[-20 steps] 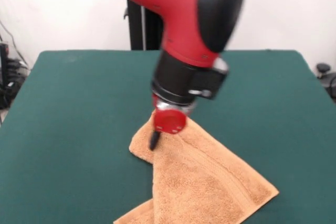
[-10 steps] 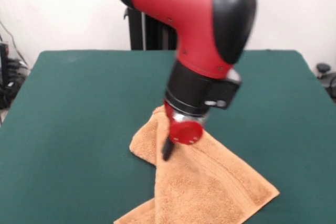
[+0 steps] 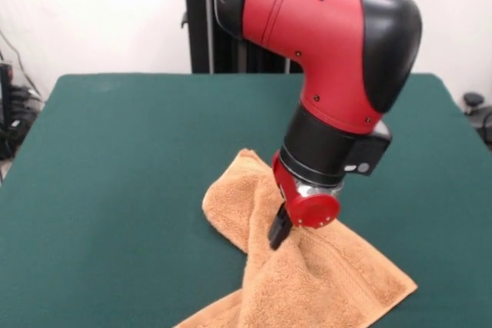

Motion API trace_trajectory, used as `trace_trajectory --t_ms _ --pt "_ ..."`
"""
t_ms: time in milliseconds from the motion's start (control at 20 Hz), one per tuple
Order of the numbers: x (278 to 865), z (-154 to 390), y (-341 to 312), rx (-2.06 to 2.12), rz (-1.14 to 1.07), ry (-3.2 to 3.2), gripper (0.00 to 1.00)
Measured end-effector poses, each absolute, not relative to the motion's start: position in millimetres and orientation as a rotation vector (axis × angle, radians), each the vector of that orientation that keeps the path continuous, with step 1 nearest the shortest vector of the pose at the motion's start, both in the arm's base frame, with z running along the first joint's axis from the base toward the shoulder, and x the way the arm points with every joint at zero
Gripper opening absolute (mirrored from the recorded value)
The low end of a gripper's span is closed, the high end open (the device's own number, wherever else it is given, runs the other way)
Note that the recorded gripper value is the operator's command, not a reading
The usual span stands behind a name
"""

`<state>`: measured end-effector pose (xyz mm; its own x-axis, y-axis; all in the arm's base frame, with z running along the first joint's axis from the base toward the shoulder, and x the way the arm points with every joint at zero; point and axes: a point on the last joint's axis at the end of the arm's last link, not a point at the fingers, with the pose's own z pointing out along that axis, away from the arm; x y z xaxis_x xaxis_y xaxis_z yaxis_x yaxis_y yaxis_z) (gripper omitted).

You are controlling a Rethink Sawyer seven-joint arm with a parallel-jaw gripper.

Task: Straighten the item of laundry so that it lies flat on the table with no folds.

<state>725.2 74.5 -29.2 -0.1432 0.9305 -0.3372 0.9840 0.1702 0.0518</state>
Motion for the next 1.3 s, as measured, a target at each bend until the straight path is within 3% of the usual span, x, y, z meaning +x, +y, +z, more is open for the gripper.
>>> trace_trajectory --t_ms 950,1300 --pt "733 -37 98 1.763 -0.466 2.190 0.00" --pt "732 2 96 1.854 -0.399 2.153 0.00"
